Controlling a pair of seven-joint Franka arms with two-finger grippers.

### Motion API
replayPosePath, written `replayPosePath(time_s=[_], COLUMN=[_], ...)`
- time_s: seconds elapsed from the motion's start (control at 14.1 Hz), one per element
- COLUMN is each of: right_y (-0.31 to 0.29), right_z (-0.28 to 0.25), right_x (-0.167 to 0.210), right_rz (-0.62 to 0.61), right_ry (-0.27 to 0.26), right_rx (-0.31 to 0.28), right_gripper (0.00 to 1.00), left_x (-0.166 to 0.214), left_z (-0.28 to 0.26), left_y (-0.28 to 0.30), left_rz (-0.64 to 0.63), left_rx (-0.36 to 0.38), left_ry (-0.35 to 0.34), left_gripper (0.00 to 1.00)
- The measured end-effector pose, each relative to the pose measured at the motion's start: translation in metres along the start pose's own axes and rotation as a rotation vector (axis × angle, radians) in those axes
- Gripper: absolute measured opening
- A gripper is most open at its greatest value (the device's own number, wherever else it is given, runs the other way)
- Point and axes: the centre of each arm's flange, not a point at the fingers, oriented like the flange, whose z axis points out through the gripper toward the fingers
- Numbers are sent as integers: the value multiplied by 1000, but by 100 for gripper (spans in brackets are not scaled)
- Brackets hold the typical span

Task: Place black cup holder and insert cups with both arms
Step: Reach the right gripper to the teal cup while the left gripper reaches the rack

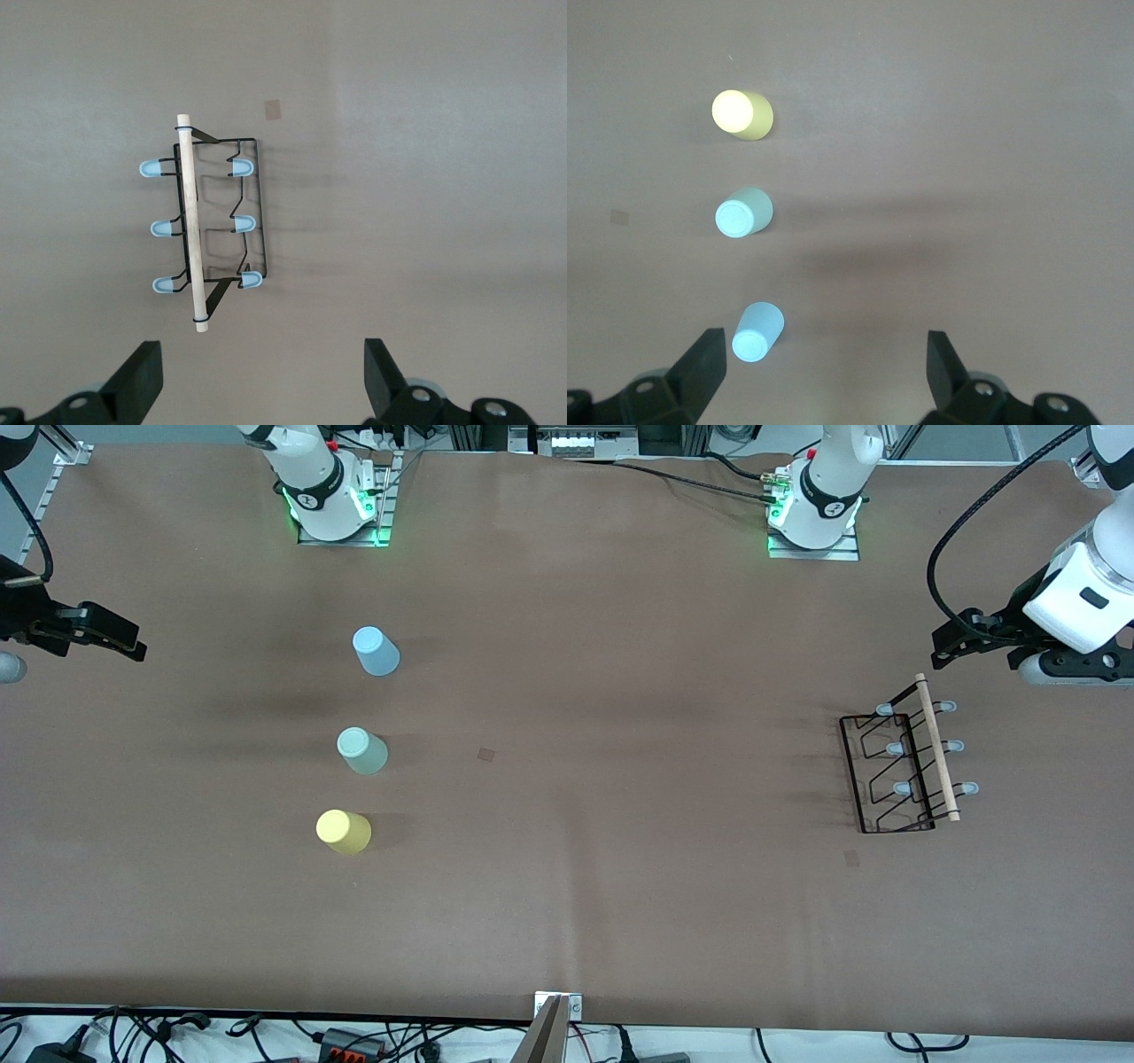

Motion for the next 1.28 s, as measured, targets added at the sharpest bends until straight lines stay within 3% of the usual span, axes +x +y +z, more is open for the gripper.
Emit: replayPosePath(time_s=[0.35, 0.42, 0.57, 0.71, 0.99, 1.28], right_y=[1, 1, 1, 0, -3, -5], right_z=[1, 6, 27, 54, 144, 234], right_x=[0, 0, -1, 7, 19, -2], right_rz=[2, 1, -26, -79, -106, -110], right_ry=[-6, -26, -118, -159, -96, -16], right_rx=[0, 0, -1, 4, 5, 5], right_gripper=[100, 100, 100, 100, 100, 100], left_x=[0, 0, 0, 0, -5, 18], left_z=[0, 0, 0, 2, 29, 72], left_y=[0, 0, 0, 0, -3, -24], left_rz=[0, 0, 0, 0, -6, -42], left_rx=[0, 0, 0, 0, 7, 4], left_ry=[0, 0, 0, -8, -153, -234], left_gripper=[100, 100, 100, 100, 100, 100])
